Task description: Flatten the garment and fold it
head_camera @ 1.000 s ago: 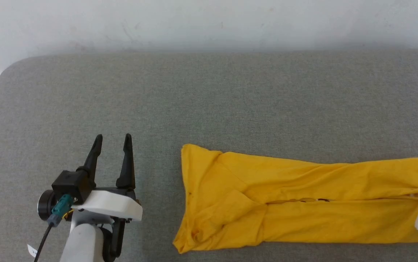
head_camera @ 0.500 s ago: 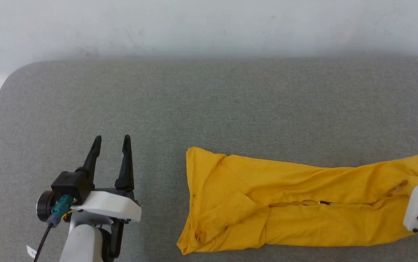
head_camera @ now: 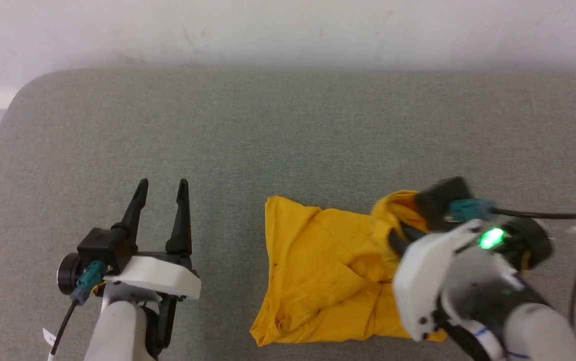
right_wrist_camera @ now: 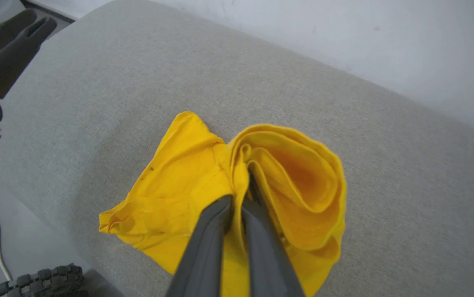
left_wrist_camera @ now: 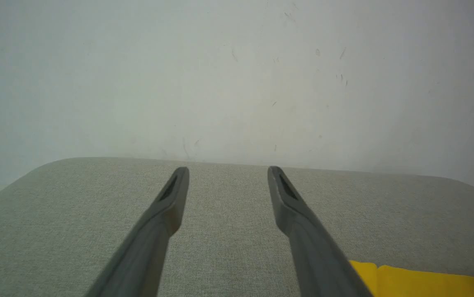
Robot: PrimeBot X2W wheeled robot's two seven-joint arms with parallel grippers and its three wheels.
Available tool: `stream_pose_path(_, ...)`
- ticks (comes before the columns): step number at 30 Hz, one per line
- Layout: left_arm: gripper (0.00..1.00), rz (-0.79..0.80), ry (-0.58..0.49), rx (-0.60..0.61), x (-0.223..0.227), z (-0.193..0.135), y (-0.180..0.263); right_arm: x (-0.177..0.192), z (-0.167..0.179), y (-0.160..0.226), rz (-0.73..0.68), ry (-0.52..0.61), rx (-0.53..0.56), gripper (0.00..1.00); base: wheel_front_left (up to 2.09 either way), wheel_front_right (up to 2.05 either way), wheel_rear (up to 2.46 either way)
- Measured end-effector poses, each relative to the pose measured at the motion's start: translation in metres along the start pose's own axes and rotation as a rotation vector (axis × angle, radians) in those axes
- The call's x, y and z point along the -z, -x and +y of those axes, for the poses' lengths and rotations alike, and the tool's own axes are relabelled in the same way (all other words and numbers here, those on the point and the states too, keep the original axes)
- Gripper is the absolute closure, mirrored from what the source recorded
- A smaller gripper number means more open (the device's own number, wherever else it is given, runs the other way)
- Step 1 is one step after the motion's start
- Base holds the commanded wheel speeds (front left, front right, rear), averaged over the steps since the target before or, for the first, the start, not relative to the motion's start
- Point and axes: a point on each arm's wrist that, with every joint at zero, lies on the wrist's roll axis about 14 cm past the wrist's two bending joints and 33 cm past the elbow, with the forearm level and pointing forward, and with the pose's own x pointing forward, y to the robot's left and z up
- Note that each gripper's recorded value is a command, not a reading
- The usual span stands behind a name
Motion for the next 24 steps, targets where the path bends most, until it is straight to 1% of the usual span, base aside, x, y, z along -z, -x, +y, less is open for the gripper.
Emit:
stream_pose_path(2,0.00,0.003,-0.001,0.002,0.001,0.000,-0.001,0.002,0.020,-0.015,0.017,0.033,-0.068,1.00,0.00,0.00,0.00)
stream_pose_path(6,0.00,0.006,0.004,-0.002,0.002,0.002,-0.003,0.019,0.052,-0.044,0.071,0.080,-0.177,1.00,0.00,0.00,0.00)
stream_pose_path(11,0.00,0.023,0.007,-0.018,0.008,0.007,-0.004,0.044,0.078,-0.075,0.138,0.079,-0.290,1.00,0.00,0.00,0.00)
stream_pose_path(13,0.00,0.032,0.006,-0.027,0.012,0.010,-0.004,0.057,0.086,-0.085,0.182,0.084,-0.322,1.00,0.00,0.00,0.00)
stream_pose_path(15,0.00,0.037,0.007,-0.035,0.014,0.012,-0.004,0.067,0.092,-0.092,0.208,0.066,-0.353,1.00,0.00,0.00,0.00)
stream_pose_path(16,0.00,0.039,0.006,-0.037,0.014,0.013,-0.005,0.074,0.094,-0.094,0.233,0.057,-0.366,0.85,0.00,0.00,0.00)
stream_pose_path(17,0.00,0.040,0.005,-0.039,0.015,0.014,-0.006,0.081,0.097,-0.096,0.257,0.053,-0.381,0.38,0.00,0.00,0.00)
stream_pose_path(18,0.00,0.041,0.005,-0.039,0.015,0.014,-0.006,0.084,0.101,-0.097,0.266,0.046,-0.399,0.00,0.00,0.00,0.00)
stream_pose_path(21,0.00,0.046,0.007,-0.042,0.017,0.013,-0.007,0.079,0.110,-0.098,0.239,0.013,-0.436,0.00,0.00,0.00,0.00)
stream_pose_path(22,0.00,0.046,0.007,-0.042,0.017,0.013,-0.007,0.073,0.111,-0.099,0.210,0.001,-0.442,0.00,0.00,0.00,0.00)
stream_pose_path(24,0.00,0.045,0.009,-0.036,0.017,0.011,-0.008,0.050,0.110,-0.099,0.108,-0.030,-0.447,0.00,0.00,0.00,0.00)
